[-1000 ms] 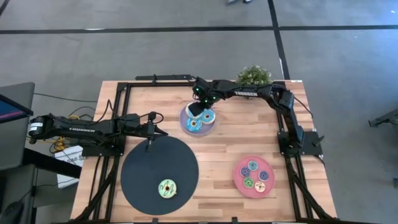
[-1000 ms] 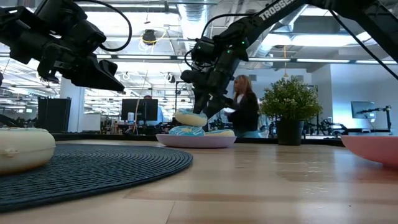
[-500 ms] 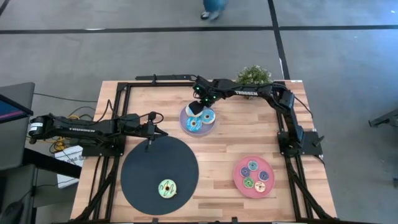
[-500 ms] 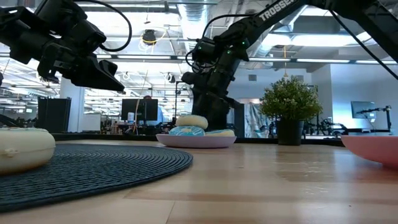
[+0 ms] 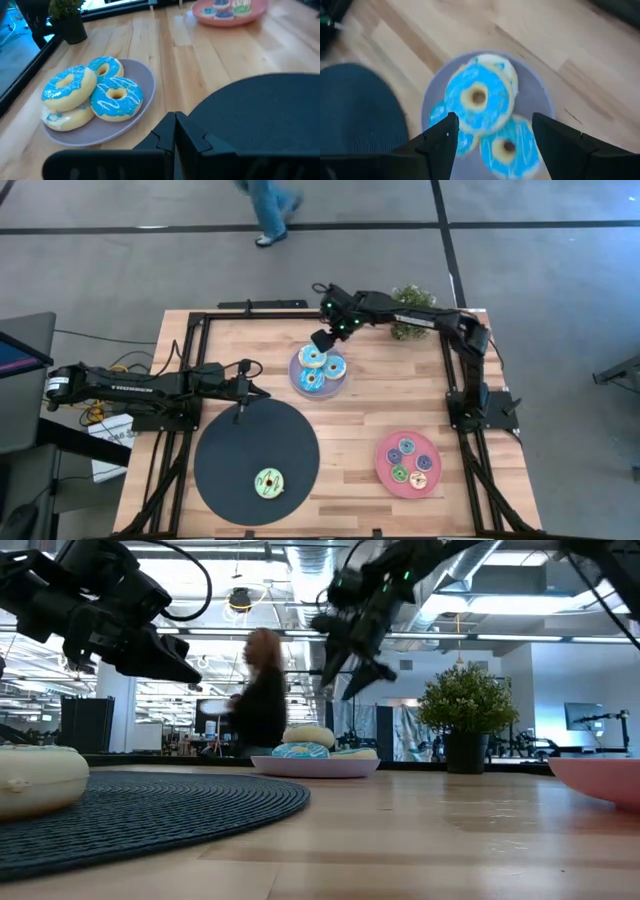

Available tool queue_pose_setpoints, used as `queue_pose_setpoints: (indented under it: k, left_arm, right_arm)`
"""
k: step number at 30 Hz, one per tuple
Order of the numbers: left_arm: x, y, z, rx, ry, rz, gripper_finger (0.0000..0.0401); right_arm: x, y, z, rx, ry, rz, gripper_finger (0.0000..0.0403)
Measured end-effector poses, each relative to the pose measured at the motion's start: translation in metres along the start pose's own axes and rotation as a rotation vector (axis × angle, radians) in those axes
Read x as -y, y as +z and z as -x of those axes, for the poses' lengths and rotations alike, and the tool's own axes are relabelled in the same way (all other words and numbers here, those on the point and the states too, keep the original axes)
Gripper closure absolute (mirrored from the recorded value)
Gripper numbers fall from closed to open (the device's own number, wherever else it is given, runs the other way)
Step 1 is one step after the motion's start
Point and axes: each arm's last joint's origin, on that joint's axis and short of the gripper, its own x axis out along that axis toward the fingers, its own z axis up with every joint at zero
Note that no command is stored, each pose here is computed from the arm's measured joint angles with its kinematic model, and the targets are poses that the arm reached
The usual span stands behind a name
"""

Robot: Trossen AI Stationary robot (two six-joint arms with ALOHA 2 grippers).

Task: Pick & Place donuts
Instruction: Put the large light green donut on the purple plate

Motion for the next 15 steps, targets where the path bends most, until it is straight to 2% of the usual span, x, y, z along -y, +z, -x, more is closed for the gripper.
queue_pose_setpoints:
  k: [2, 4, 7, 11, 15]
  left_arm:
    - [0.001, 0.001, 0.000, 0.012, -0.011, 0.041, 0.0401]
    - [0.002, 0.002, 0.000, 0.016, -0.027, 0.134, 0.0401]
    - [0.003, 0.004, 0.000, 0.033, -0.041, 0.233, 0.0401]
    - [0.004, 0.010, 0.000, 0.094, -0.048, 0.263, 0.0400]
    - [0.008, 0.015, 0.000, 0.133, -0.050, 0.276, 0.0372]
  right_arm:
    - [-0.011, -0.007, 0.017, 0.015, -0.017, 0.032, 0.0159]
    - [-0.026, -0.016, 0.035, 0.048, -0.007, 0.080, 0.0159]
    - [-0.052, -0.040, 0.057, 0.063, 0.011, 0.166, 0.0163]
    - [-0.085, -0.091, 0.074, 0.078, -0.027, 0.273, 0.0180]
    - [-0.105, -0.160, 0.079, 0.088, -0.081, 0.290, 0.0204]
